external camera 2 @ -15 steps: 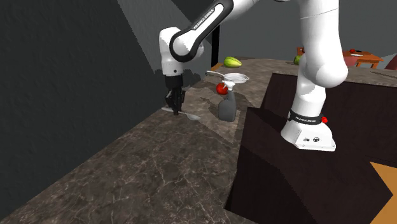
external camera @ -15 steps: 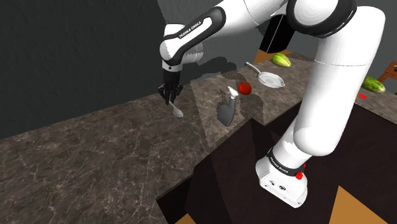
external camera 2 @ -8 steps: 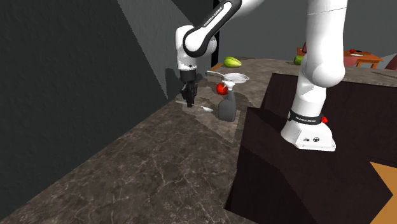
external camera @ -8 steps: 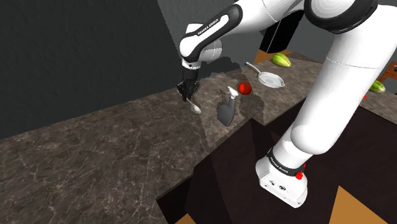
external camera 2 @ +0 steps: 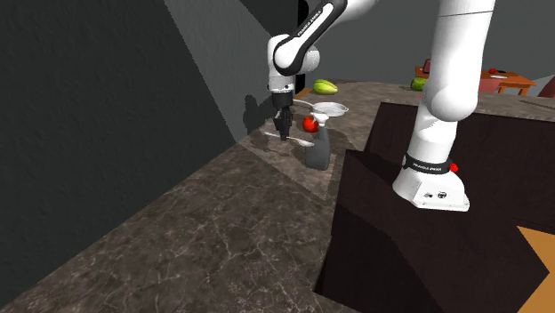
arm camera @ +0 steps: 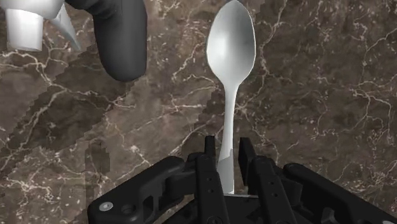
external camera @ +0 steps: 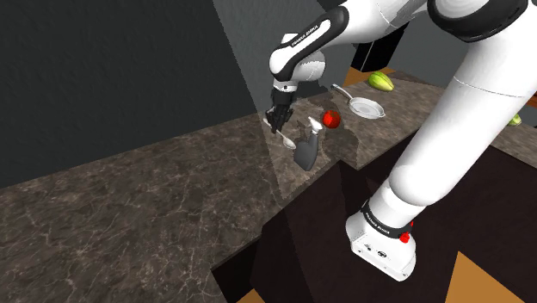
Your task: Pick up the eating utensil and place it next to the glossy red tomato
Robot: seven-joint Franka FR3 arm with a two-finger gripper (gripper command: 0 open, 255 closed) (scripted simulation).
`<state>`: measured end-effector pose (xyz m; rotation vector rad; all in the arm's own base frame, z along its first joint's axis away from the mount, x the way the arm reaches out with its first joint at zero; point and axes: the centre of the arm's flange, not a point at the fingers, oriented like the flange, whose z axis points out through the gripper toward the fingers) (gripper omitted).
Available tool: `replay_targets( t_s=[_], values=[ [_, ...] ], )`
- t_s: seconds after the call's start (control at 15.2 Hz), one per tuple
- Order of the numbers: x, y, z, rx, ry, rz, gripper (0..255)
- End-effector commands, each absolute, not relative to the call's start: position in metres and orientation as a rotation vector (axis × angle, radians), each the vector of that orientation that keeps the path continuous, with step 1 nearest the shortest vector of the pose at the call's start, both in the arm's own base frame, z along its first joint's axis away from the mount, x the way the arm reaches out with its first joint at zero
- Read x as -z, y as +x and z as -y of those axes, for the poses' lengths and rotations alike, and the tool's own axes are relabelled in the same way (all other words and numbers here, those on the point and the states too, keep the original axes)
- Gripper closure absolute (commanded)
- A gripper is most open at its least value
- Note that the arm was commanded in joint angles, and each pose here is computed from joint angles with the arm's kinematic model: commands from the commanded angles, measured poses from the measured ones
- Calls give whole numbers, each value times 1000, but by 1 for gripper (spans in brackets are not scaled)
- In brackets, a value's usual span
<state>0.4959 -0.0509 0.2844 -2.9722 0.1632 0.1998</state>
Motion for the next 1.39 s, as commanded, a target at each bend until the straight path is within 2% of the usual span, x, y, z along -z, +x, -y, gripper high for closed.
replay_targets(
  t_s=[0.0,1.32],
  values=[
    [-285,482,75,-200,-2972,-162,255],
    [-285,384,320,-200,-2972,-162,255]
  ],
)
